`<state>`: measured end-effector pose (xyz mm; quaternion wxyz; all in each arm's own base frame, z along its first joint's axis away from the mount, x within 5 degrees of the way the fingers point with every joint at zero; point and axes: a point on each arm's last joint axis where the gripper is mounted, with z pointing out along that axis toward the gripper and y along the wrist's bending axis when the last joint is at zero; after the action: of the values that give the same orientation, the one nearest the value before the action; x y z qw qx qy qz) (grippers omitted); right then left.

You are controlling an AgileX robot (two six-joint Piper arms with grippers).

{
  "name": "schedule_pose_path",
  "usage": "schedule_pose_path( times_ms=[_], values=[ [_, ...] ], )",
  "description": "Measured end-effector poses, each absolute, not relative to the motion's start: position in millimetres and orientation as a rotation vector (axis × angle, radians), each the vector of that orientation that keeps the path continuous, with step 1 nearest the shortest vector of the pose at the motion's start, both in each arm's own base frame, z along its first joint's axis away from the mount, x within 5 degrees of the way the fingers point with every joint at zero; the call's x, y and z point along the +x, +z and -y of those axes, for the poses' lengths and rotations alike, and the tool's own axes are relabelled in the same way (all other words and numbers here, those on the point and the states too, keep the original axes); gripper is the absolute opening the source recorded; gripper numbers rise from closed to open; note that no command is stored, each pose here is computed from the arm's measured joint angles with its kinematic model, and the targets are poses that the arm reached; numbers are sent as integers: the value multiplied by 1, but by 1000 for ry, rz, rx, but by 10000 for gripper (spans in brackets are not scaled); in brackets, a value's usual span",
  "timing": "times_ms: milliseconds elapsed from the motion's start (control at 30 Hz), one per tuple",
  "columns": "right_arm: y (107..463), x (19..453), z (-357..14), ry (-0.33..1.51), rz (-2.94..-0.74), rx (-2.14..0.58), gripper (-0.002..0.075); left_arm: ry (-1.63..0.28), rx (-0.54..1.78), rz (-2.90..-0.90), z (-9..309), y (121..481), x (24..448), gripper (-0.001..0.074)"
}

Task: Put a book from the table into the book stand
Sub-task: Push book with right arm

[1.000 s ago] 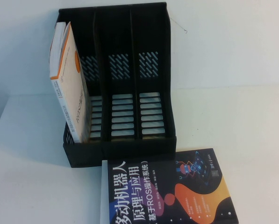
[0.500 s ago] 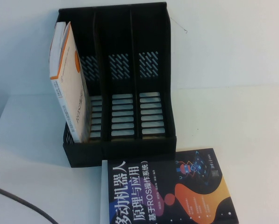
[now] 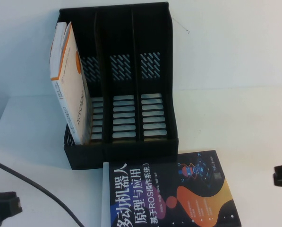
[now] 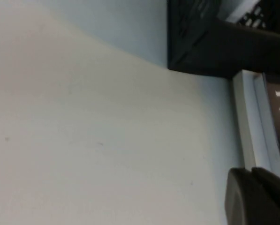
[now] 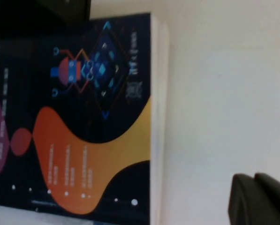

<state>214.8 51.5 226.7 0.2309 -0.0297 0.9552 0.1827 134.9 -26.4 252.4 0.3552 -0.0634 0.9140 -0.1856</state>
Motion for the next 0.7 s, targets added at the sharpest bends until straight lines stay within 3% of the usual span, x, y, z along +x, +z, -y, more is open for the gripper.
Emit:
schedule_pose_path(
  times_ms=[167, 400, 700],
  values=[
    [202, 232, -87, 503, -2740, -274, -1, -643, 18, -2436, 41, 242, 145, -3],
    [181, 255, -99, 420, -2823, -333, -1, -778, 173, -2551, 50, 235, 161, -3],
    [161, 270, -110, 414, -2894, -363, -1, -649, 200, -2530, 43, 248, 176, -3]
  ],
)
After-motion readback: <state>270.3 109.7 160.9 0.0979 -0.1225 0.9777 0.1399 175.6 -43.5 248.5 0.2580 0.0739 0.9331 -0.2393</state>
